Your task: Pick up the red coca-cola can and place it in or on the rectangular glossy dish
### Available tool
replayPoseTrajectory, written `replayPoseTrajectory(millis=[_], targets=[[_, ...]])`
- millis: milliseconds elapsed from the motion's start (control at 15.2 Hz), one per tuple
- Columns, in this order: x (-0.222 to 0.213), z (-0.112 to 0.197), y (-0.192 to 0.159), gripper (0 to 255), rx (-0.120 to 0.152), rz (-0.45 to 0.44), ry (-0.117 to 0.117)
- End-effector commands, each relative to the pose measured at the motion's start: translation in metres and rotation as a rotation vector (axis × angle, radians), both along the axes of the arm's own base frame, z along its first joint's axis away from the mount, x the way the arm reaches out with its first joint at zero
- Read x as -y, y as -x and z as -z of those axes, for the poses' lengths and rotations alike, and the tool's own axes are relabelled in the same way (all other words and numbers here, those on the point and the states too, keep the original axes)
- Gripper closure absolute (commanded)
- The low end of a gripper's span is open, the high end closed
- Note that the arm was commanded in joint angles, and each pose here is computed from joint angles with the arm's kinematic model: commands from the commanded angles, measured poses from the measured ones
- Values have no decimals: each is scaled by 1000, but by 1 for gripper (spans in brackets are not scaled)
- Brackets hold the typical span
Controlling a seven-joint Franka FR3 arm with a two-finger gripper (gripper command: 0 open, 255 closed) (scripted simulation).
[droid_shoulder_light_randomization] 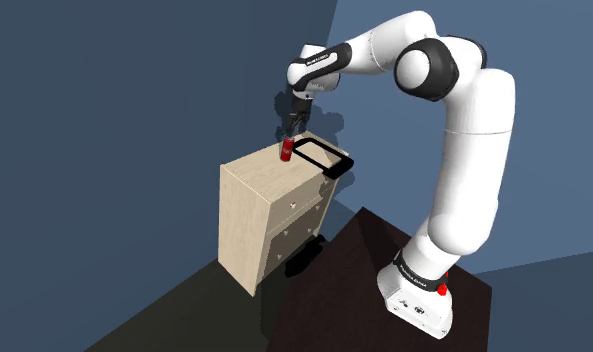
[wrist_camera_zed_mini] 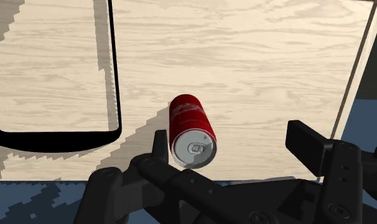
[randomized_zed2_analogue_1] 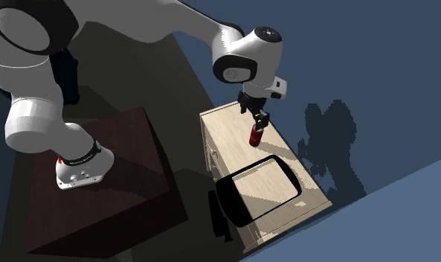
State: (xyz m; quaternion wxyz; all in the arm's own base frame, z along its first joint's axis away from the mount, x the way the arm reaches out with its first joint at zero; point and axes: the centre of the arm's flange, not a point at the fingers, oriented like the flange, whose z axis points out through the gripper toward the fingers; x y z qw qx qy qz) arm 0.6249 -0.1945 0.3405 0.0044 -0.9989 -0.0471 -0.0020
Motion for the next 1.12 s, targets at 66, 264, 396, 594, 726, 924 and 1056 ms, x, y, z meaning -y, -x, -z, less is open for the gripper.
replayPoseTrajectory(millis=[66,264,396,594,726,924,1056], targets=[[15,24,-28,0,-4,-10,12],[16,37,-30,0,-4,-11,13],[16,47,-30,0,-4,-11,13],[16,66,-30,0,-4,-11,13],[16,66,-30,0,-4,-11,13],[16,66,-30,0,-4,-11,13],[16,66,-30,0,-4,-11,13]])
